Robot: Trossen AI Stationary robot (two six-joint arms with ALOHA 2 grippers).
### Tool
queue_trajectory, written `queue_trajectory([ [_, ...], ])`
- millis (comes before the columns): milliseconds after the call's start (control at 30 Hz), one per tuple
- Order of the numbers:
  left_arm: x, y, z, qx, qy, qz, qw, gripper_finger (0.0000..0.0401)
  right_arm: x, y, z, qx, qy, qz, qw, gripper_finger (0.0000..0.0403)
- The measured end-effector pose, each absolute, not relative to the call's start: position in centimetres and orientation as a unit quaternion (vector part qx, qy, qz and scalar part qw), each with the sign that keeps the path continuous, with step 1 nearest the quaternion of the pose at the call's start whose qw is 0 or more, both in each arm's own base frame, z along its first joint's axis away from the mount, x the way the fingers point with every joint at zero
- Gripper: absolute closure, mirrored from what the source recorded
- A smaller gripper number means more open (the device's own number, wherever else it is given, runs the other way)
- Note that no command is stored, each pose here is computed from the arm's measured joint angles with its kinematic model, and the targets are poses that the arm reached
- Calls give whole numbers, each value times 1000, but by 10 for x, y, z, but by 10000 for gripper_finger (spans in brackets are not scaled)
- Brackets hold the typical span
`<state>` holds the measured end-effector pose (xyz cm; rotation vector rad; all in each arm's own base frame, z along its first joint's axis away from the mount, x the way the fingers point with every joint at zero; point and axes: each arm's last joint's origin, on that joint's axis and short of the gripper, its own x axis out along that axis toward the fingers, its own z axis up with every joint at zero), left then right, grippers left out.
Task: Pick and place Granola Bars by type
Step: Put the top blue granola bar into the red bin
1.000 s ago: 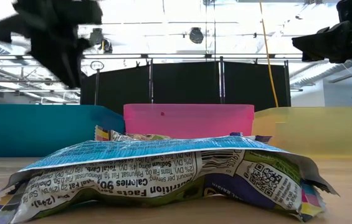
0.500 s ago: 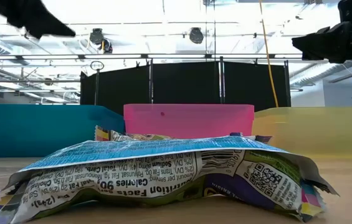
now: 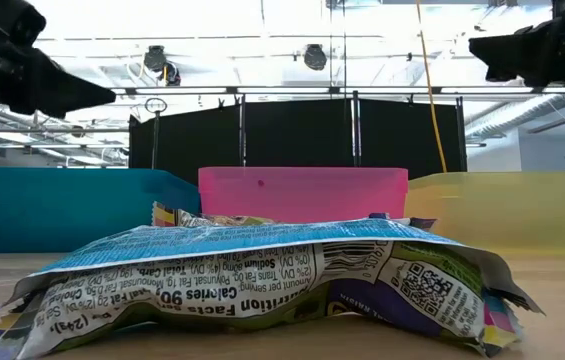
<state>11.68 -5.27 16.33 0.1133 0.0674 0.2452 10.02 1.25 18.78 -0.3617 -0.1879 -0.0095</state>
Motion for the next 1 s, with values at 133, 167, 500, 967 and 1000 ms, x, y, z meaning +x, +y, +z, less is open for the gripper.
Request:
queue_trajectory([
  [133,117,-53,165,75,31,122,989,396,100,9,197,-160,-126,-66,977,403],
  [167,117,-53,166,76,27,122,989,397,100,9,197,-156,-122,-75,977,403],
  [500,117,-53,169,81,18,122,989,365,161,27,278,-148,91,-28,984,403],
  [967,117,-53,170,77,15,122,990,364,312,136,261,-209,394,54,893,314],
  [1000,117,-53,170,72,14,122,990,364,317,144,255,-213,396,61,891,296],
])
